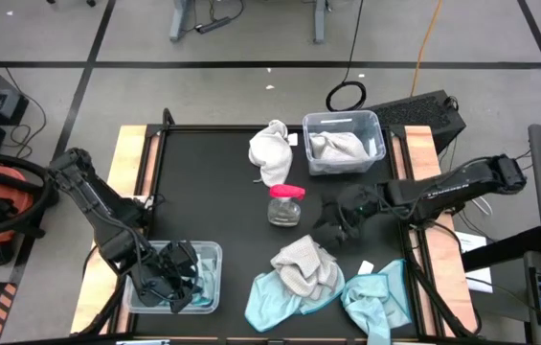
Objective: Sort microfiber towel by color & place in baskets
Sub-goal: Put the gray towel into the top transparent bin
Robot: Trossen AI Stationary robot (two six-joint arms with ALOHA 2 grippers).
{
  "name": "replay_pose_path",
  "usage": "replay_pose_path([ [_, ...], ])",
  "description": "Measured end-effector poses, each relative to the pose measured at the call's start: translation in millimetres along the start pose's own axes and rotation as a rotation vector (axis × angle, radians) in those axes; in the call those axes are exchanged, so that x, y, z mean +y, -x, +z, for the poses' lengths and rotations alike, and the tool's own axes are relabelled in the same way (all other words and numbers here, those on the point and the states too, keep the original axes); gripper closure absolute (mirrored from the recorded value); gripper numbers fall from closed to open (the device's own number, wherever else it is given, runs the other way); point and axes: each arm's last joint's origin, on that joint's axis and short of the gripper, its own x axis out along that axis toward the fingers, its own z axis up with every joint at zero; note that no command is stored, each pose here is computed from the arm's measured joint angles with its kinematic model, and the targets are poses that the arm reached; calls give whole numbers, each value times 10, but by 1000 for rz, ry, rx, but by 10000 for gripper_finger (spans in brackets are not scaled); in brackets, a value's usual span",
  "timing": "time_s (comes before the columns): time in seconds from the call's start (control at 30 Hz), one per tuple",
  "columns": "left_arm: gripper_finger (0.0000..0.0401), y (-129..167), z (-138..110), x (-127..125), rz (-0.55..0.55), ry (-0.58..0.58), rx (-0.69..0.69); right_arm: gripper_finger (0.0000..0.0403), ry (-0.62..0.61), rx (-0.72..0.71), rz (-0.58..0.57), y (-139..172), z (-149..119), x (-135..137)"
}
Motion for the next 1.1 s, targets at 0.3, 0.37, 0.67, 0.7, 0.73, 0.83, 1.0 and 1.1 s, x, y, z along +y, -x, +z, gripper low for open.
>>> replay_pose_path([
  [0.3,180,98,155,-77,-47,-30,0,76,176,43,5,-297,-175,152],
  [0.37,180,131,203,-100,-61,-35,-12,77,182,53,18,-400,-206,177],
  [0.67,180,176,286,-127,-78,-13,-31,85,229,26,12,-810,-317,259],
  [0.7,180,177,286,-126,-77,-11,-31,85,228,46,5,-849,-354,252],
  [0.73,180,177,286,-128,-79,-10,-31,85,226,67,-6,-889,-393,240],
  [0.83,180,177,290,-137,-88,-7,-34,85,213,139,-14,-1005,-525,205],
  [1.0,180,171,322,-134,-92,5,-43,92,170,192,-17,-1155,-673,167],
  [1.1,180,168,346,-142,-104,16,-50,121,134,182,-20,-1179,-679,162],
])
